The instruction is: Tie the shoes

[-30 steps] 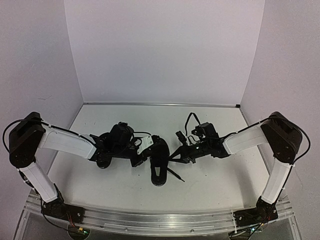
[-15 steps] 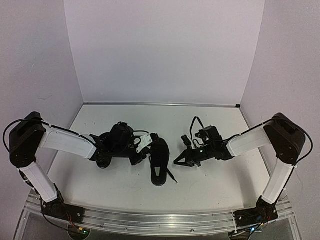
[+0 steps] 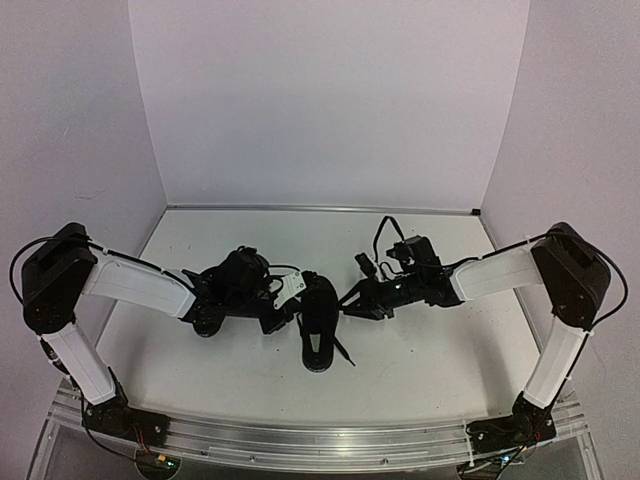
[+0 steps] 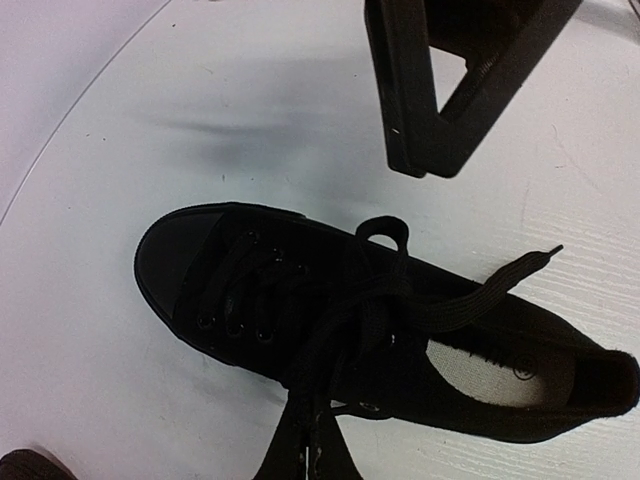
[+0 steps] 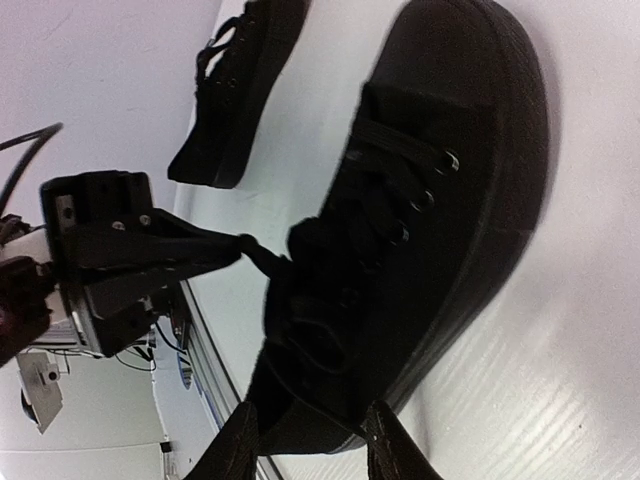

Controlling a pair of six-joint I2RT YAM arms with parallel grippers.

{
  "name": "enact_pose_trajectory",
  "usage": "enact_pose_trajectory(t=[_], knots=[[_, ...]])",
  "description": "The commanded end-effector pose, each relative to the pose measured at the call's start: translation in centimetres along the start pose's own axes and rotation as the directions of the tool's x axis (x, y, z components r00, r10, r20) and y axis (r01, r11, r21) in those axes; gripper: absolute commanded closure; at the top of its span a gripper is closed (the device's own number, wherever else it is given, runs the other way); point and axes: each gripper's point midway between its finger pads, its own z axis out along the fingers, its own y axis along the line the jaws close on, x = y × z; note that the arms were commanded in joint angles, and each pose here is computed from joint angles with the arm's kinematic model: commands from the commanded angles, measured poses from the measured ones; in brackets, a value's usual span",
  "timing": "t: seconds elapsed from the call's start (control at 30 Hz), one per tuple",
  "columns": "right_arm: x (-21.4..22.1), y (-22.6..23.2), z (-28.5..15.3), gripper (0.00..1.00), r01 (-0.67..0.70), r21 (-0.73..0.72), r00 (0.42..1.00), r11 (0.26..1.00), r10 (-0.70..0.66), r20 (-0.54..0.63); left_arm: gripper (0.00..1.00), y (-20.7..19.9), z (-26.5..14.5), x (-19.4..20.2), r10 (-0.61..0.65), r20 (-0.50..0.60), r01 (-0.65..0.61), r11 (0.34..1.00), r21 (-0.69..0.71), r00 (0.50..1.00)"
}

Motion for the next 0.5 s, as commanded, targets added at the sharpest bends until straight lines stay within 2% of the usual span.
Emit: enact_pose_trajectory(t=[0.0, 0.47], knots=[[-1.4, 1.3, 0.4, 0.64, 0.021, -0.047, 1.000, 0.999, -0.021, 0.009, 1.00, 0.4, 0.0, -1.5, 0.014, 0.033, -0.014, 1.000, 0.007, 0.999], [-1.6, 0.8, 2.3, 0.64, -0.012, -0.122, 1.000, 0.992, 0.009, -0.023, 1.00, 0.5, 0.0, -2.0, 0.023, 0.049, -0.023, 1.000, 0.008, 0.999]])
